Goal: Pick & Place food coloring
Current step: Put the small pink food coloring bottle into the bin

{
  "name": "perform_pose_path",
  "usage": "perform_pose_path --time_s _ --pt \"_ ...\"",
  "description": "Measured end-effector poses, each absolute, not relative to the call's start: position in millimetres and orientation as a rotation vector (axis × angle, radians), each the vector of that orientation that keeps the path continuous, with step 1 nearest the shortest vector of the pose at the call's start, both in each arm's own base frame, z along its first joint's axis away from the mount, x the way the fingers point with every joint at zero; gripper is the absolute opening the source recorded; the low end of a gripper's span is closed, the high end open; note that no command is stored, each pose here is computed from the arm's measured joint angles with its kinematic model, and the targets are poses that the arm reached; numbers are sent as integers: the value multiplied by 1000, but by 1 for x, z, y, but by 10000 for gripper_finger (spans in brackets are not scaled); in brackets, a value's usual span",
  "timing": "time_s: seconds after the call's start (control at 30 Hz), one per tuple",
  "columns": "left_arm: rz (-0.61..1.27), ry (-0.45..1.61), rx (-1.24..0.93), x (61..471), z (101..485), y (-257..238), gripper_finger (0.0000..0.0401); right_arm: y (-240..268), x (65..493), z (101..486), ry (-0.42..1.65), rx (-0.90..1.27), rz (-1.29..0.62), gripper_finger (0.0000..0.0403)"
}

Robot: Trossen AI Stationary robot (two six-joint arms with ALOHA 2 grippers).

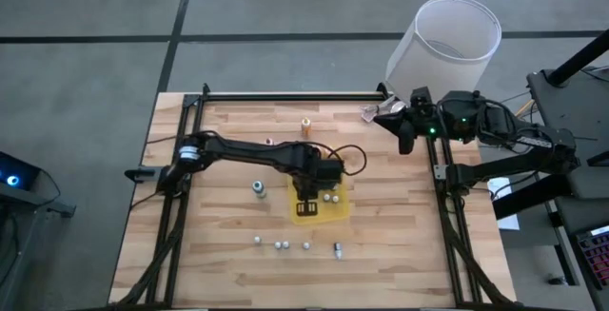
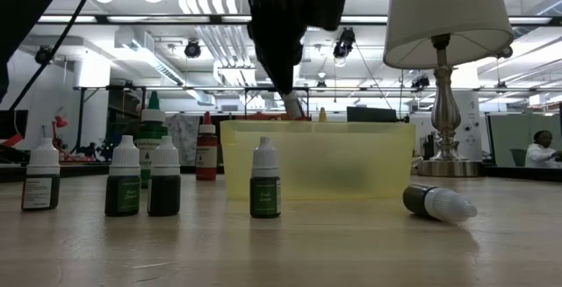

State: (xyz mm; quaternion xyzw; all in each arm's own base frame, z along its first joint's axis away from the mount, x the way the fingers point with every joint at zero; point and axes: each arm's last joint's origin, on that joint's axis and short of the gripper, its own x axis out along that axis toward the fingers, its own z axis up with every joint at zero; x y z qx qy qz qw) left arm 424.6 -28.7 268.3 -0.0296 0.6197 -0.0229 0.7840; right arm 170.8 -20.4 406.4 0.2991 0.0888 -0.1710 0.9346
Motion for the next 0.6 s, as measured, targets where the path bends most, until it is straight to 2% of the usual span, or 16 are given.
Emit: perform_pose_path --time_s 0.6 --pt "-19 1357 -42 431 256 -29 30 -15 132 424 81 625 -231 9"
